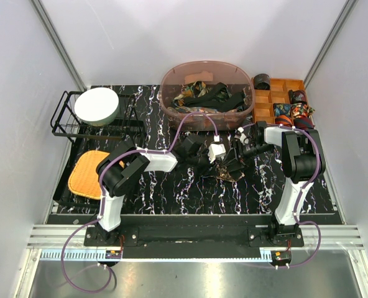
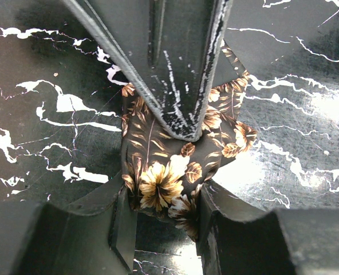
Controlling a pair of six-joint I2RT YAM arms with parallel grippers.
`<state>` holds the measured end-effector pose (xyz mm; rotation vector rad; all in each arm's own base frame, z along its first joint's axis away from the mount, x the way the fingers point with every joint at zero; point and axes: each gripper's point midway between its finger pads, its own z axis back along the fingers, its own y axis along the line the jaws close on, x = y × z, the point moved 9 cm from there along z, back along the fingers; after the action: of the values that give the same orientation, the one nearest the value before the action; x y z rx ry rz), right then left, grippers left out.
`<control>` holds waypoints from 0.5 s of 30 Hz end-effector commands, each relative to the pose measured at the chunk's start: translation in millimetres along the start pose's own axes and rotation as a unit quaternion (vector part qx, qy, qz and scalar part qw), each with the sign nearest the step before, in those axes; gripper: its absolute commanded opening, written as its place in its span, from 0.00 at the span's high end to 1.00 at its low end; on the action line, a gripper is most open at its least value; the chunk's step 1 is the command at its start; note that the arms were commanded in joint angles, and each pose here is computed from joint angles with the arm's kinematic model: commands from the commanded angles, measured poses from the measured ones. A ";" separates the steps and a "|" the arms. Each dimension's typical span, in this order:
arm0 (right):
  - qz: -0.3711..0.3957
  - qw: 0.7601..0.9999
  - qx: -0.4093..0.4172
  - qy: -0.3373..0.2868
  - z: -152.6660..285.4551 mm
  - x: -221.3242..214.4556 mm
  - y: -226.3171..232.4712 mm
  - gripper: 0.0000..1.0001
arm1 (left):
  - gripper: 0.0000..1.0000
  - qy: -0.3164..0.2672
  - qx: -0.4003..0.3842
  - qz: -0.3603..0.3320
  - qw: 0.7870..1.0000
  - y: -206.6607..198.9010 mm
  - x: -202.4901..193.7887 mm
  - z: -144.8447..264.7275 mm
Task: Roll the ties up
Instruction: Roll the tie at the center of the board.
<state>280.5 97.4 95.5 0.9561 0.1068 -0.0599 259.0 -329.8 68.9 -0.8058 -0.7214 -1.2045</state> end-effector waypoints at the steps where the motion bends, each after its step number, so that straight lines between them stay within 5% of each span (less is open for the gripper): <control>1: 0.031 0.999 0.030 -0.009 4.7 -2.0 15.8 0.54 | 0.94 0.142 -0.021 0.096 0.985 -18.3 -72.8 0.6; 4: 0.029 0.999 0.022 -0.007 2.6 0.1 12.7 0.79 | 0.94 0.142 -0.022 0.097 0.985 -19.0 -72.6 0.3; 5: 0.028 0.999 0.014 -0.008 2.4 0.4 11.2 0.97 | 0.94 0.142 -0.022 0.098 0.985 -19.1 -72.6 0.3; 9: 0.024 0.998 -0.050 -0.008 -0.5 2.6 -4.0 1.00 | 0.87 0.132 -0.024 0.095 0.986 -20.0 -72.4 3.5; 11: 0.018 0.997 -0.068 -0.003 -2.7 2.6 -10.1 1.00 | 0.71 0.113 -0.036 0.091 0.989 -19.8 -68.8 4.3; 15: 0.018 0.993 -0.114 0.012 -10.1 2.1 -19.5 1.00 | 0.57 0.063 -0.067 0.065 0.994 -15.3 -56.6 6.5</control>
<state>279.4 101.1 97.1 0.9501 0.1213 -0.0539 260.3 -327.6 67.6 -0.8379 -0.7416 -1.2128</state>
